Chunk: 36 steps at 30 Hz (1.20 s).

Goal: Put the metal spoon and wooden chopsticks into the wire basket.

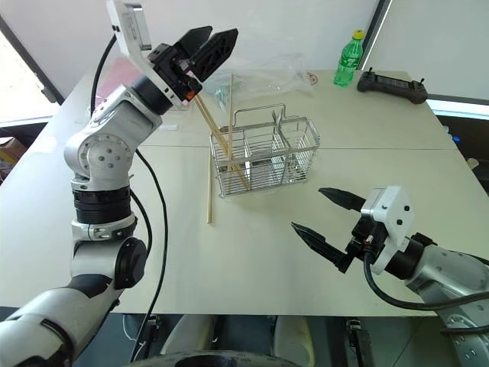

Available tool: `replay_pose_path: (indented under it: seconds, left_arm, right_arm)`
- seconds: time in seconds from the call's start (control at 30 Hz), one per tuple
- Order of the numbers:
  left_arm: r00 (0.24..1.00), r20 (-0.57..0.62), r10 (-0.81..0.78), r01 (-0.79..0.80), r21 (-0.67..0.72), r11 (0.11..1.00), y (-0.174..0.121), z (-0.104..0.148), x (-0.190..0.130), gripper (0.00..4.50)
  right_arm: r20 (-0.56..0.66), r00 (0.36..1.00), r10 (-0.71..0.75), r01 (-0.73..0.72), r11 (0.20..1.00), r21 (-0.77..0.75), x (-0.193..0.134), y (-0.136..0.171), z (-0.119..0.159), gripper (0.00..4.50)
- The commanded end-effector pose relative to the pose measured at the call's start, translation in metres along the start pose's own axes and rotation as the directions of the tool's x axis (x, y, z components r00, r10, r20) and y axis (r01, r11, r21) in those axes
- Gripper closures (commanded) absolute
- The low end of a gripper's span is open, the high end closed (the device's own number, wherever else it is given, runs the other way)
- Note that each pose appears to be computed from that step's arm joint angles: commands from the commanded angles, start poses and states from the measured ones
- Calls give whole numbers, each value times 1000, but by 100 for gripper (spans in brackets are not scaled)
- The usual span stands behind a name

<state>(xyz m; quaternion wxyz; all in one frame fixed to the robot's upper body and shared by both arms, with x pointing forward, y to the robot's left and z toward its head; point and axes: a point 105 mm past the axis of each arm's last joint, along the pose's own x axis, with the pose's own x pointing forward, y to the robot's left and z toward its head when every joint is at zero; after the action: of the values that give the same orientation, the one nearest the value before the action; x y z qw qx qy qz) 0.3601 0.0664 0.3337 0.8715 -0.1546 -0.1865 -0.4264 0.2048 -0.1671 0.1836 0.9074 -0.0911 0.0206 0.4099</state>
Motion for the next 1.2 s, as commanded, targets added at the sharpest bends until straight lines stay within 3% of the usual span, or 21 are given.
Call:
replay_pose_path:
  seconds: [0.03,0.2,0.53,0.7,0.8,0.93,1.03,1.2]
  left_arm:
    - [997,71,-39,37,37,999,-10,32,1,5]
    - [991,122,-49,44,37,998,-12,62,4,5]
    - [946,315,-81,102,-51,994,-17,160,-12,5]
    - [922,379,84,-18,-174,985,26,189,-30,5]
    - [901,241,361,-308,-230,923,85,169,-42,5]
    - [751,-64,657,-659,-107,744,143,109,-59,5]
    - [624,-267,735,-756,35,654,159,63,-68,5]
    - [486,-481,730,-761,177,624,158,-1,-64,5]
  right_arm:
    - [21,1000,12,-11,999,-35,-2,1,6,0]
    - [25,1000,14,-14,999,-33,-1,2,7,0]
    - [21,1000,18,-17,999,-29,-1,-1,8,0]
    - [17,1000,16,-16,999,-29,-1,-2,7,0]
    - [20,1000,14,-13,1000,-24,-1,-1,7,0]
    - [19,1000,16,-15,1000,-17,-1,2,5,0]
    - [20,1000,15,-15,1000,-14,0,3,5,0]
    - [30,999,15,-15,1000,-10,3,6,5,0]
